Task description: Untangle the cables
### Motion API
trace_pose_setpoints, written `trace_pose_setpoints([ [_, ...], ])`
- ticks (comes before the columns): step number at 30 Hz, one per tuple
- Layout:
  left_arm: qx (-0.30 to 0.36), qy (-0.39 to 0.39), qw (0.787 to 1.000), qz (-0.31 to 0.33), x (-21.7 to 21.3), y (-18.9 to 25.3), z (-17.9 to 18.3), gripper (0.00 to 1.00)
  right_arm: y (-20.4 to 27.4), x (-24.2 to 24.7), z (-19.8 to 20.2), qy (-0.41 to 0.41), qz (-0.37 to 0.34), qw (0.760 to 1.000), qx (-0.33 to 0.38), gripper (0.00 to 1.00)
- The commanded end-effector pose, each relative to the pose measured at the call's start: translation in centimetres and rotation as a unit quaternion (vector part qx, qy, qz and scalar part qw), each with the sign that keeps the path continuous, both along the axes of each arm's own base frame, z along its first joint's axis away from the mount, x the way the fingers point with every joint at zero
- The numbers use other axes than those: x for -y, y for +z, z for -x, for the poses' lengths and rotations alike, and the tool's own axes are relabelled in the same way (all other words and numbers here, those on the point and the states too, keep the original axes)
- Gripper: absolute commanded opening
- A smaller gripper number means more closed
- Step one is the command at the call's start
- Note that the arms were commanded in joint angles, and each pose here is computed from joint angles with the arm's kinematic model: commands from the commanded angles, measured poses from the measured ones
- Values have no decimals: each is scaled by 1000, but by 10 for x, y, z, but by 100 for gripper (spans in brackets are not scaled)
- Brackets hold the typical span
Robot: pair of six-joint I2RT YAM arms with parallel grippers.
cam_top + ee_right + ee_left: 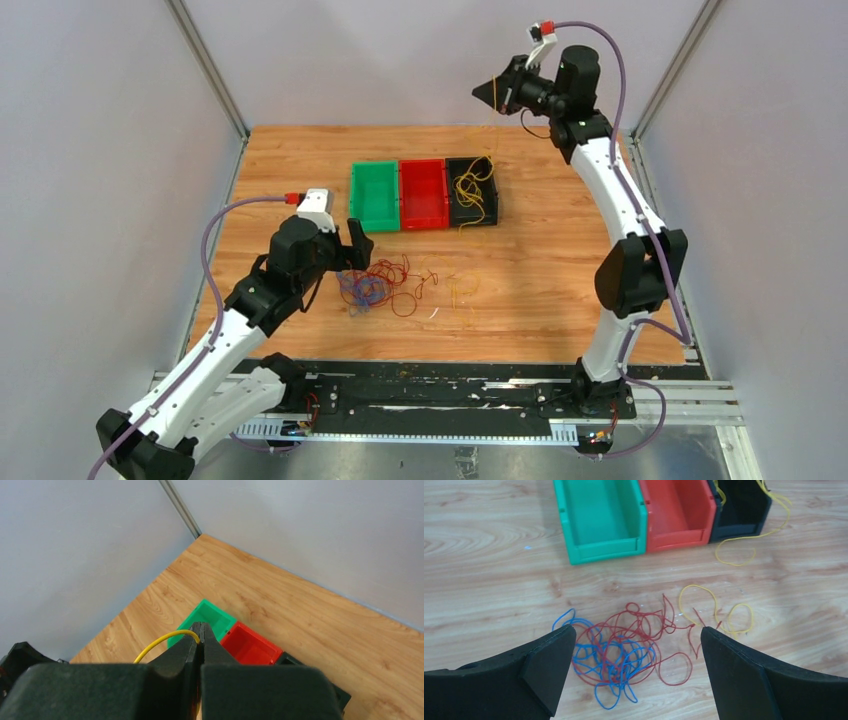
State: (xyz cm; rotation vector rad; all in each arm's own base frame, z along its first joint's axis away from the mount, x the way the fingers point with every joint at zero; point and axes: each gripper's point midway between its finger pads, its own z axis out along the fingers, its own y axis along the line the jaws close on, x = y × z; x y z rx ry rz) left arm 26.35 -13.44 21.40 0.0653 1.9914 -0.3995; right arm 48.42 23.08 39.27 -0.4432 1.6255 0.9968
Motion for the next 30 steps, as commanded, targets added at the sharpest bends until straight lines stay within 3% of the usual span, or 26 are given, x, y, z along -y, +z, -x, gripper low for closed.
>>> trace_pose_setpoints([
  [1, -12, 52, 998, -22, -22, -11, 4, 100, 69, -6, -2, -7, -17, 997, 80, 0],
  [11, -7, 62, 998, -28, -27, -10, 2, 100, 140, -4, 18, 0, -48, 990, 132, 0],
  [20, -5, 73, 997, -29, -31, -10, 3, 100, 94, -8, -9, -5, -35, 995, 89, 0],
  [30, -5, 78, 996, -33, -33, -10, 3, 100, 74, -4, -55, -54, -28, 994, 92, 0],
])
